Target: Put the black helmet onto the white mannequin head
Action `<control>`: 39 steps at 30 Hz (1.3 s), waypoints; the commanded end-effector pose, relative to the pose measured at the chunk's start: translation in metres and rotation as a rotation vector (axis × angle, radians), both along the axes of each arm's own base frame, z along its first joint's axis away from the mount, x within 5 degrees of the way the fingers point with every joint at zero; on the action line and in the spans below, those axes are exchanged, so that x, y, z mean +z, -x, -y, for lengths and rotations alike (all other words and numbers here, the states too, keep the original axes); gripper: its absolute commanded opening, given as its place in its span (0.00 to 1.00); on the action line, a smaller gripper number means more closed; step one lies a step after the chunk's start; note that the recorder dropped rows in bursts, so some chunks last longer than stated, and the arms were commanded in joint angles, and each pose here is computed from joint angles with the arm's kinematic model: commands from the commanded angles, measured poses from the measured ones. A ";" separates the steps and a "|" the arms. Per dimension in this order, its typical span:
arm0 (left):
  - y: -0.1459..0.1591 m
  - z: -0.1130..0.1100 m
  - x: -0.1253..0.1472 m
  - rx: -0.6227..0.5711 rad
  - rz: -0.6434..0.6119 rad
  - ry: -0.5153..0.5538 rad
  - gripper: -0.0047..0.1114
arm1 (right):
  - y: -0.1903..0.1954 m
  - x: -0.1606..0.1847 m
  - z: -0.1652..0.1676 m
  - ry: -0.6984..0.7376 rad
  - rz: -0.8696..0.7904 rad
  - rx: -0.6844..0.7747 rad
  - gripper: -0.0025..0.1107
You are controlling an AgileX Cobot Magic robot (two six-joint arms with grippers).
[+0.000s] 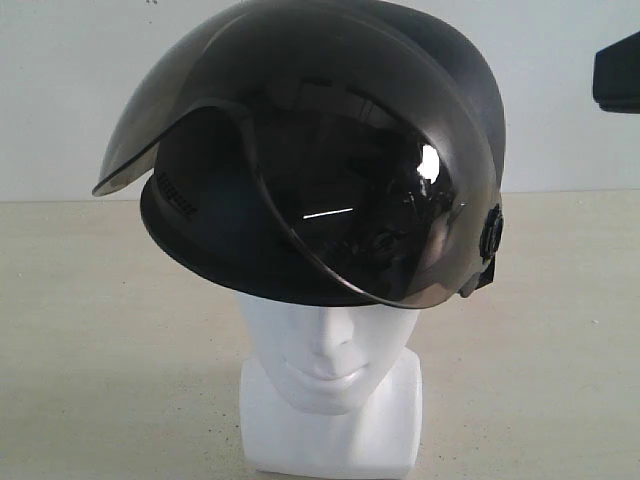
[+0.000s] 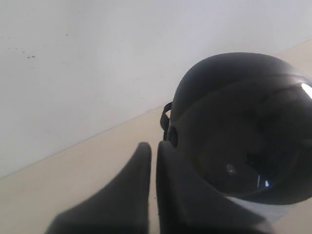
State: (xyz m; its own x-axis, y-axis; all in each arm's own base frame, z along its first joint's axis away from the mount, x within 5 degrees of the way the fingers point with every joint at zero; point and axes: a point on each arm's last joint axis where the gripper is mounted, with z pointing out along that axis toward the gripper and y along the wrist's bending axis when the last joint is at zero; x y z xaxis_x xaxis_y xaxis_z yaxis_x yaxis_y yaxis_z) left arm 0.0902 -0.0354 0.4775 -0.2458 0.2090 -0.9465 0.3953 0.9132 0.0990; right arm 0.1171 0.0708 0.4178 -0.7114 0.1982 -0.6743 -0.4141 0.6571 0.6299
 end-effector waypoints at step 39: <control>-0.167 0.069 -0.030 -0.503 -0.285 0.022 0.08 | -0.061 0.002 -0.015 -0.213 0.084 0.046 0.02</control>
